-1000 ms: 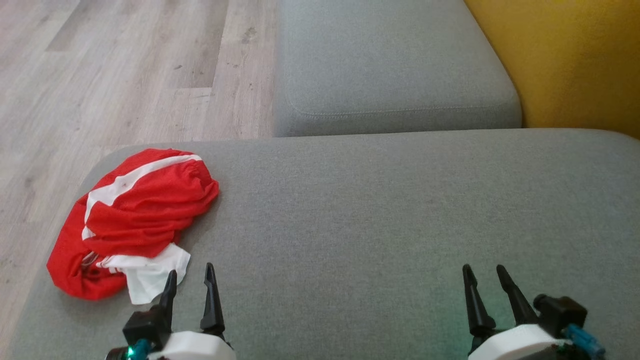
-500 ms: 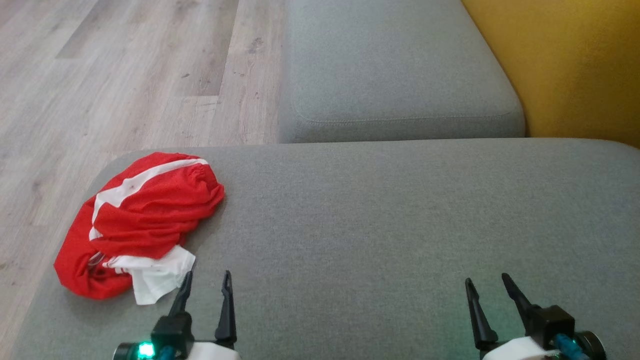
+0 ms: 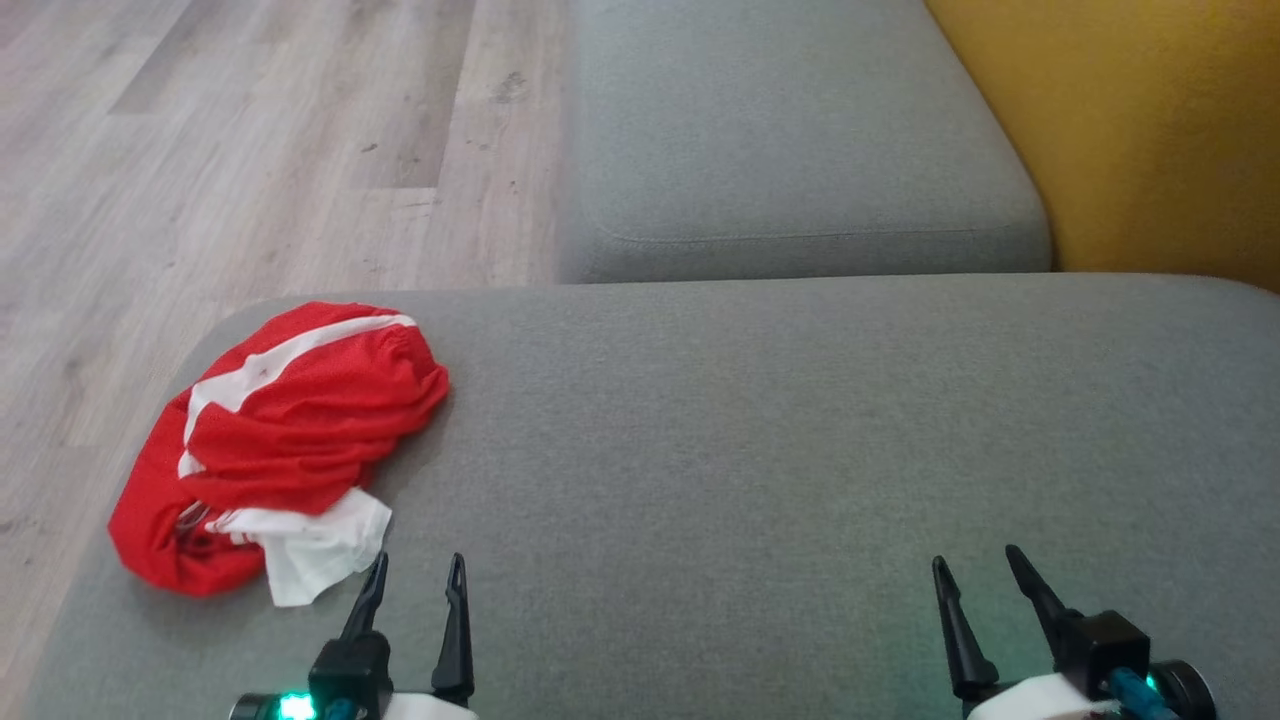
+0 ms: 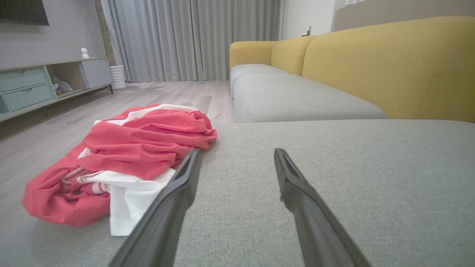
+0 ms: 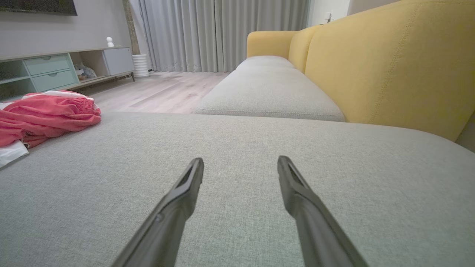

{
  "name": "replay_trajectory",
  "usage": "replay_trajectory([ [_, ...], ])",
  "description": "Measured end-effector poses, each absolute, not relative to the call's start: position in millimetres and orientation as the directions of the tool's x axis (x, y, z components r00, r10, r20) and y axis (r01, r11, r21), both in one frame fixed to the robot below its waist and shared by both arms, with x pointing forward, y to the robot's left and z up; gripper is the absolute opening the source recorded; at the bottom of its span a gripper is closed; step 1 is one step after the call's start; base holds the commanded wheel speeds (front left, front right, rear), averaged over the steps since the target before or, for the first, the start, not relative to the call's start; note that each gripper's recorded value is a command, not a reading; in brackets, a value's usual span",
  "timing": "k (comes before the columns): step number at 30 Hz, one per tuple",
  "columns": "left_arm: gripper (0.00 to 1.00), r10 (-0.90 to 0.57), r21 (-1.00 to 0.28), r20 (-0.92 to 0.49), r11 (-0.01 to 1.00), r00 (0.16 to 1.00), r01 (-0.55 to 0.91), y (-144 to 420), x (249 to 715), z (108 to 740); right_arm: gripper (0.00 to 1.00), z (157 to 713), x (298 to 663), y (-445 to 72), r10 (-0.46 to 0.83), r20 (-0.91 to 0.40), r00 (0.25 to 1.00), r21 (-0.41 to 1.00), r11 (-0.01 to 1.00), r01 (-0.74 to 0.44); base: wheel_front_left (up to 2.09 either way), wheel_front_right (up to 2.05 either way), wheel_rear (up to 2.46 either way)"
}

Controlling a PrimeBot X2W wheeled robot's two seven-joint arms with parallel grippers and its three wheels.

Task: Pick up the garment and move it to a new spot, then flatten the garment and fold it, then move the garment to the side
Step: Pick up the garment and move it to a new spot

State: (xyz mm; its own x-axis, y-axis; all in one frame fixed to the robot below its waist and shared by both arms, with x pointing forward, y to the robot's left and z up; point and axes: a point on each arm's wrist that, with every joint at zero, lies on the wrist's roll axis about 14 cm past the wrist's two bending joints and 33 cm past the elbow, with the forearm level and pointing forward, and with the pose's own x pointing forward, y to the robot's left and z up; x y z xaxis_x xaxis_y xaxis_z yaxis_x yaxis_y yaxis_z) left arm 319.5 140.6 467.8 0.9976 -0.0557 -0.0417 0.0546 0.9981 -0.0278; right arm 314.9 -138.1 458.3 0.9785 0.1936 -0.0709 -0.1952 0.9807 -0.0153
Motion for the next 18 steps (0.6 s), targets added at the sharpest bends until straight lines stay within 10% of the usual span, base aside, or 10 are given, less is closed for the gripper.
replay_trajectory([
  [18,1.00,0.306,-0.052,-0.070,0.949,0.949,-0.310,246.0,268.6,454.7,1.00,460.2,351.4,-41.6,0.475,-0.092,0.875,-0.020,0.878,-0.478,0.00,0.00,0.00],
])
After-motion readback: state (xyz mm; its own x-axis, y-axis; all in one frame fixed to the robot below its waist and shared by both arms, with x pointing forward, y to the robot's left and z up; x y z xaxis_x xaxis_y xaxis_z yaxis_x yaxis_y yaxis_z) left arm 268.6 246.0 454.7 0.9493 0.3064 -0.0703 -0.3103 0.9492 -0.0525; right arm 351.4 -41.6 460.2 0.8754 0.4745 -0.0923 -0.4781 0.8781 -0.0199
